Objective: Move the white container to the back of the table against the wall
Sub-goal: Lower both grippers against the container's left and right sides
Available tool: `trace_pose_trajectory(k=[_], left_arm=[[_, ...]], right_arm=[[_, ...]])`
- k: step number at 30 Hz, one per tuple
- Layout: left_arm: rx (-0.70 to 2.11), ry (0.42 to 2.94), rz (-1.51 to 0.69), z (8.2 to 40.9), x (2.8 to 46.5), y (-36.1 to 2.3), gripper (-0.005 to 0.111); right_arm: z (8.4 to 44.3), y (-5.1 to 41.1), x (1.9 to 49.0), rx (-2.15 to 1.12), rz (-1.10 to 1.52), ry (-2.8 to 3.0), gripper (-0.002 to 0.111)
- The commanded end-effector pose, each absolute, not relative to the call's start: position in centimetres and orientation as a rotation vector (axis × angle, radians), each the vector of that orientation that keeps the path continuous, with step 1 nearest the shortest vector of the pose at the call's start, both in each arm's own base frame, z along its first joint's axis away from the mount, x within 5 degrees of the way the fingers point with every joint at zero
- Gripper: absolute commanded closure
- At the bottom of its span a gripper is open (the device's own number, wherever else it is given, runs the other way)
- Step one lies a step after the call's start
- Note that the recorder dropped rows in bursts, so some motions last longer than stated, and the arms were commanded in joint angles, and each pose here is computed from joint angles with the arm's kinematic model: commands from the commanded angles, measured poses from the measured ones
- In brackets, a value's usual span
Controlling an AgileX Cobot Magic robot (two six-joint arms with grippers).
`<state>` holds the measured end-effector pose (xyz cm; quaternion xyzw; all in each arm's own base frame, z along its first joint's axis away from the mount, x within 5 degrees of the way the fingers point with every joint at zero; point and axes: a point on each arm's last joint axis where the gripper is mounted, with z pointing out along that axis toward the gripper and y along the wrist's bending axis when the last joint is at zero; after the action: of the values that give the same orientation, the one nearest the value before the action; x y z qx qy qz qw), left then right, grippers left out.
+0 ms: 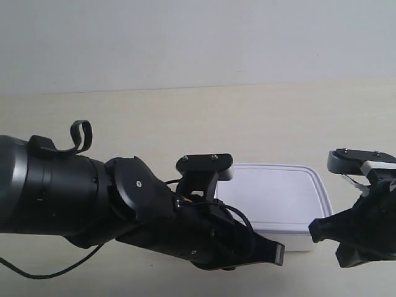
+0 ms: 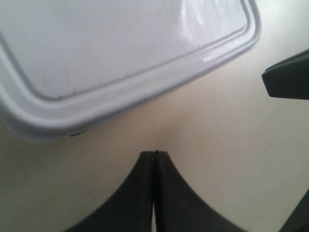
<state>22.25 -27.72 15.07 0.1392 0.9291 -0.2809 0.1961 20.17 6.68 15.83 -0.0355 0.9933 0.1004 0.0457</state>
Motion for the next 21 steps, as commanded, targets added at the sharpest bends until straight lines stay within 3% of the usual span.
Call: trace_pose_trajectory(k=[1, 12, 21], left_arm=[[0.429, 2.585, -0.756, 14.6, 22.7, -28.3, 0.107], [0.434, 2.580, -0.727, 13.8, 23.4, -28.6, 0.107], [0.320, 2.586, -0.699, 13.8, 25.8, -26.4, 0.107]], right_arm=[[15.7, 6.9, 20.7, -0.086, 0.322, 3.022, 0.108], [16.4, 7.5, 22.9, -0.081, 0.341, 2.993, 0.108], [15.6, 7.8, 23.9, -0.072, 0.334, 2.997, 0.108]])
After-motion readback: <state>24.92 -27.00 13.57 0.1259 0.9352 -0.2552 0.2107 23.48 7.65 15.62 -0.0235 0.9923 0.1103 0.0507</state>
